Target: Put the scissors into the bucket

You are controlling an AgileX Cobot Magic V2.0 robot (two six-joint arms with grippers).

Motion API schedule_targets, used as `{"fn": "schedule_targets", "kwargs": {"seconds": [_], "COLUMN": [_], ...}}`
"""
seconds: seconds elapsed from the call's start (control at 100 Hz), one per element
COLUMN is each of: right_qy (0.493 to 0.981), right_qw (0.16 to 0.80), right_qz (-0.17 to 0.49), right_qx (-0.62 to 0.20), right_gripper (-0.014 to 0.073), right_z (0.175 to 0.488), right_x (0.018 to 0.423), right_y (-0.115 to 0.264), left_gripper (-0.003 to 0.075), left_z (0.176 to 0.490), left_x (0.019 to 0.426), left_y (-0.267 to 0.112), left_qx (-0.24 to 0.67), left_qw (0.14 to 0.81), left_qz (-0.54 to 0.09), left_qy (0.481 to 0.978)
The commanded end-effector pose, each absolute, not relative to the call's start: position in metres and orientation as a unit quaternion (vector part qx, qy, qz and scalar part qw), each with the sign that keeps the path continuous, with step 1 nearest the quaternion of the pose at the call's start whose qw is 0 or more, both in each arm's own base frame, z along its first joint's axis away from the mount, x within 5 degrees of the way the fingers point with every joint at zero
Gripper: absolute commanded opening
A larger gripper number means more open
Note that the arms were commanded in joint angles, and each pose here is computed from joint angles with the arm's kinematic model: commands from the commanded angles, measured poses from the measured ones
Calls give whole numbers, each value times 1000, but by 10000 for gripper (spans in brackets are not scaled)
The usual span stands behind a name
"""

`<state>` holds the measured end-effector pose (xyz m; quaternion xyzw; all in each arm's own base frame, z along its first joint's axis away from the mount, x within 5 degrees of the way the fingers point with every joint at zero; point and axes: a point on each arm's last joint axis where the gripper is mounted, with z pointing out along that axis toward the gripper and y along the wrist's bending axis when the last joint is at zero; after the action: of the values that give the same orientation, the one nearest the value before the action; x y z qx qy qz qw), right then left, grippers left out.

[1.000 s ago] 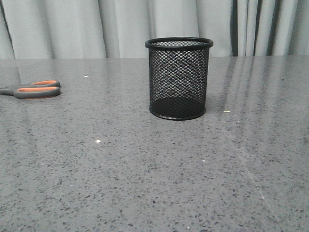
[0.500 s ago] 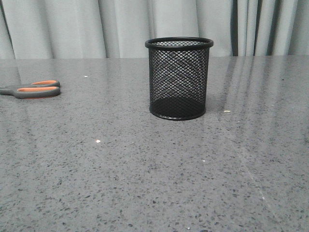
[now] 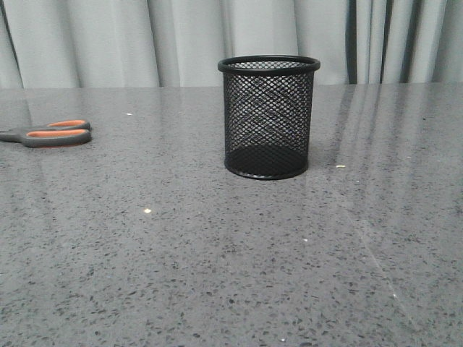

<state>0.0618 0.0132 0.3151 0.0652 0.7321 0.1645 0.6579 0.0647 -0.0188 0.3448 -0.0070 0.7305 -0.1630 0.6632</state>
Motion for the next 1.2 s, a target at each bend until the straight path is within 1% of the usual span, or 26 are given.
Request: {"fn": "schedule_targets", "kwargs": {"seconds": [0.0,0.03,0.07,0.15,0.21,0.27,0.32,0.41,0.52,0.59,0.64,0.7,0.76,0.8,0.83,0.87,0.97,1.02,1.06,1.19], "right_qy": [751,760,781,805,825,834,846,852,863,872,876,880,884,885,885,886,883,882,882,881], "right_qw": [642,633,610,579,552,539,523,514,495,475,463,452,442,439,439,438,443,445,446,447], "right_qz": [144,139,131,122,117,114,105,94,95,106,114,124,132,134,133,131,131,131,132,130], "right_qx": [54,48,42,32,28,22,8,-18,-43,-57,-69,-78,-77,-76,-77,-82,-82,-82,-82,-85], "right_gripper": [-43,-43,-43,-45,-45,-45,-45,-45,-39,7,77,200,334,391,422,427,425,425,425,425], "right_z": [349,359,365,383,389,396,398,402,400,398,396,394,391,390,391,390,391,391,391,391], "right_x": [82,88,98,116,132,142,154,168,183,190,195,200,203,206,206,207,208,208,208,208], "right_y": [13,14,14,15,16,17,18,19,22,25,28,30,32,32,32,32,32,32,32,32], "left_gripper": [-20,-20,-20,-20,-20,-20,-20,-19,-18,-18,-16,-6,33,68,111,162,334,391,411,408], "left_z": [374,378,385,389,394,394,395,396,397,398,397,397,397,397,397,398,398,397,397,396], "left_x": [84,91,103,125,138,151,160,174,185,189,191,191,191,191,191,191,191,193,195,210], "left_y": [-18,-19,-19,-21,-21,-22,-23,-25,-26,-26,-27,-28,-29,-29,-30,-30,-31,-32,-32,-34], "left_qx": [17,26,35,51,59,64,66,71,95,108,117,134,150,155,160,167,186,199,205,239], "left_qw": [647,627,605,546,515,477,456,425,408,405,402,403,405,406,406,408,411,410,405,373], "left_qz": [-122,-112,-99,-79,-67,-63,-64,-63,-55,-49,-47,-45,-43,-44,-46,-44,-42,-40,-39,-34], "left_qy": [753,770,789,832,853,874,885,900,906,907,907,904,901,900,898,896,891,889,890,896]}}
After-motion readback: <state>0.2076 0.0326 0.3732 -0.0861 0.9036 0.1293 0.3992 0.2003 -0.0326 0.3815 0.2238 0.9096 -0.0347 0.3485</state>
